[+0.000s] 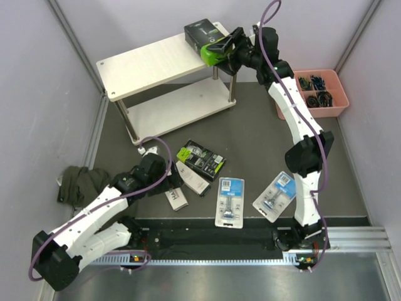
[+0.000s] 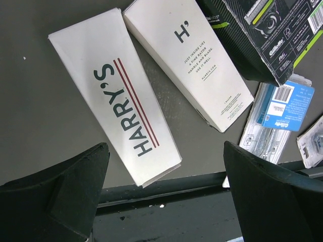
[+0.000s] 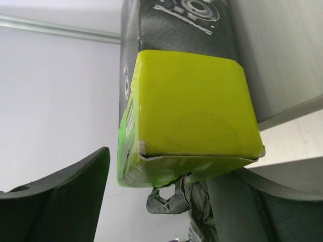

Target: Place and organize the shaving razors onto the shelf

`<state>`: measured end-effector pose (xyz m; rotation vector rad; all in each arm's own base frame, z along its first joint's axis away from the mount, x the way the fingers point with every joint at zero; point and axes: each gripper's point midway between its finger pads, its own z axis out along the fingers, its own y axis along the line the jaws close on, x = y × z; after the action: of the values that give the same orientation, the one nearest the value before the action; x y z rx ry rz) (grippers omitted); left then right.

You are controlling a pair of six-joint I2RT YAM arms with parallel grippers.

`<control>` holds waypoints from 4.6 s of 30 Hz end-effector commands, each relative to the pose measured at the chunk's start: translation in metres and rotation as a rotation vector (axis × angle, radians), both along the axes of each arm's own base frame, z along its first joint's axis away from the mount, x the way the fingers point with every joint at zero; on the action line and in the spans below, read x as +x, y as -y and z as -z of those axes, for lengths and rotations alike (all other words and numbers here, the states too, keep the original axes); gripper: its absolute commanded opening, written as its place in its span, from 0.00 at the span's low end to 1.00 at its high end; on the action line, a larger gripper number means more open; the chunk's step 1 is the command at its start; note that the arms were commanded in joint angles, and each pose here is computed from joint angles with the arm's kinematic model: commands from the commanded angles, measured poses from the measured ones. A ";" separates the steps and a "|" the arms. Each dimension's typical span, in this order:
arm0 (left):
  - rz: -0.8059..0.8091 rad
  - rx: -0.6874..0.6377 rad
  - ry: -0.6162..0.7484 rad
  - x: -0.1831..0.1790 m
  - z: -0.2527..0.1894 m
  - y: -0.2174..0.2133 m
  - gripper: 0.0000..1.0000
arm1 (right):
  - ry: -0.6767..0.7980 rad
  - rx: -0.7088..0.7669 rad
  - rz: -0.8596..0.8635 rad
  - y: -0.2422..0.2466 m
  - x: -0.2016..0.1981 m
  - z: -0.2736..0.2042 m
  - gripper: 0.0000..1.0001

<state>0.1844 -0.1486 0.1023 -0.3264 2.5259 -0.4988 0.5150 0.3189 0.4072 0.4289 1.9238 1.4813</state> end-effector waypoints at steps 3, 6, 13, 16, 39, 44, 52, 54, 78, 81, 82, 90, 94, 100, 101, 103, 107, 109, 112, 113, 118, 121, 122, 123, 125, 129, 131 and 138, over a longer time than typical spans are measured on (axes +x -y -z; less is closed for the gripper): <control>0.010 -0.053 0.028 0.004 -0.006 0.008 0.99 | 0.027 -0.030 -0.059 0.009 -0.025 -0.021 0.78; 0.015 -0.064 0.024 0.003 -0.005 0.011 0.99 | 0.034 -0.033 -0.072 0.011 -0.028 -0.023 0.81; 0.032 -0.078 -0.011 -0.001 0.002 0.015 0.99 | 0.073 -0.015 -0.071 0.018 -0.036 -0.037 0.82; 0.033 -0.081 -0.014 0.000 0.003 0.017 0.99 | 0.084 -0.017 -0.059 0.022 -0.042 -0.041 0.68; 0.037 -0.070 -0.025 0.003 0.007 0.019 0.99 | 0.099 0.080 -0.068 0.023 0.007 -0.025 0.34; 0.039 -0.067 -0.021 0.004 0.004 0.019 0.99 | 0.140 0.083 -0.089 0.023 0.004 -0.032 0.39; 0.046 -0.071 0.011 0.011 -0.008 0.022 0.99 | 0.202 0.036 -0.094 0.033 -0.028 -0.050 0.70; 0.048 -0.068 0.027 0.014 -0.014 0.022 0.99 | 0.204 0.007 -0.088 0.037 -0.034 -0.045 0.79; 0.011 -0.215 0.146 0.064 -0.059 0.062 0.99 | 0.041 -0.365 -0.172 0.079 -0.167 0.129 0.93; -0.004 -0.227 0.127 0.072 -0.057 0.069 0.99 | 0.018 -0.388 -0.193 0.077 -0.170 0.154 0.93; -0.007 -0.233 0.129 0.074 -0.060 0.071 0.99 | 0.005 -0.400 -0.205 0.075 -0.169 0.164 0.93; -0.028 -0.258 0.138 0.084 -0.068 0.077 0.99 | -0.027 -0.412 -0.242 0.069 -0.163 0.188 0.92; -0.046 -0.278 0.132 0.090 -0.064 0.081 0.99 | -0.055 -0.425 -0.273 0.063 -0.161 0.209 0.92; -0.057 -0.351 0.114 0.104 -0.060 0.095 0.98 | -0.113 -0.429 -0.346 0.044 -0.157 0.250 0.91; -0.061 -0.344 0.096 0.107 -0.053 0.097 0.98 | -0.120 -0.427 -0.351 0.042 -0.156 0.255 0.90; -0.068 -0.343 0.086 0.112 -0.050 0.097 0.97 | -0.129 -0.421 -0.360 0.035 -0.153 0.266 0.90; -0.078 -0.364 0.036 0.118 -0.036 0.102 0.96 | -0.154 -0.411 -0.380 0.024 -0.149 0.283 0.89; -0.080 -0.360 0.018 0.120 -0.028 0.104 0.96 | -0.170 -0.407 -0.397 0.017 -0.149 0.292 0.89; -0.082 -0.364 0.015 0.124 -0.022 0.106 0.95 | -0.187 -0.410 -0.429 0.005 -0.155 0.304 0.87; -0.083 -0.362 0.011 0.125 -0.018 0.107 0.95 | -0.192 -0.412 -0.437 0.002 -0.157 0.307 0.86; -0.067 -0.365 0.014 0.133 -0.010 0.113 0.94 | -0.226 -0.401 -0.485 -0.010 -0.178 0.324 0.78; -0.049 -0.363 -0.016 0.136 -0.002 0.119 0.92 | -0.244 -0.393 -0.496 -0.008 -0.191 0.328 0.73; -0.043 -0.363 -0.029 0.137 0.003 0.123 0.91 | -0.235 -0.391 -0.498 -0.006 -0.194 0.324 0.72; -0.033 -0.371 -0.035 0.137 0.005 0.125 0.90 | -0.250 -0.394 -0.506 -0.003 -0.201 0.328 0.71; -0.007 -0.398 -0.048 0.135 0.008 0.134 0.89 | -0.251 -0.385 -0.514 -0.001 -0.209 0.326 0.69; 0.023 -0.417 -0.048 0.131 0.009 0.144 0.85 | -0.274 -0.392 -0.545 0.006 -0.239 0.330 0.66; 0.032 -0.406 -0.055 0.125 0.013 0.147 0.84 | -0.285 -0.397 -0.555 0.007 -0.250 0.333 0.66; -0.023 -0.313 -0.138 0.105 0.044 0.134 0.86 | -0.345 -0.438 -0.527 0.016 -0.275 0.355 0.66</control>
<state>0.2932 -0.2709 0.0575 -0.5215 2.5768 -0.8524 0.2572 0.2925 0.0441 0.0001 2.7208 1.2253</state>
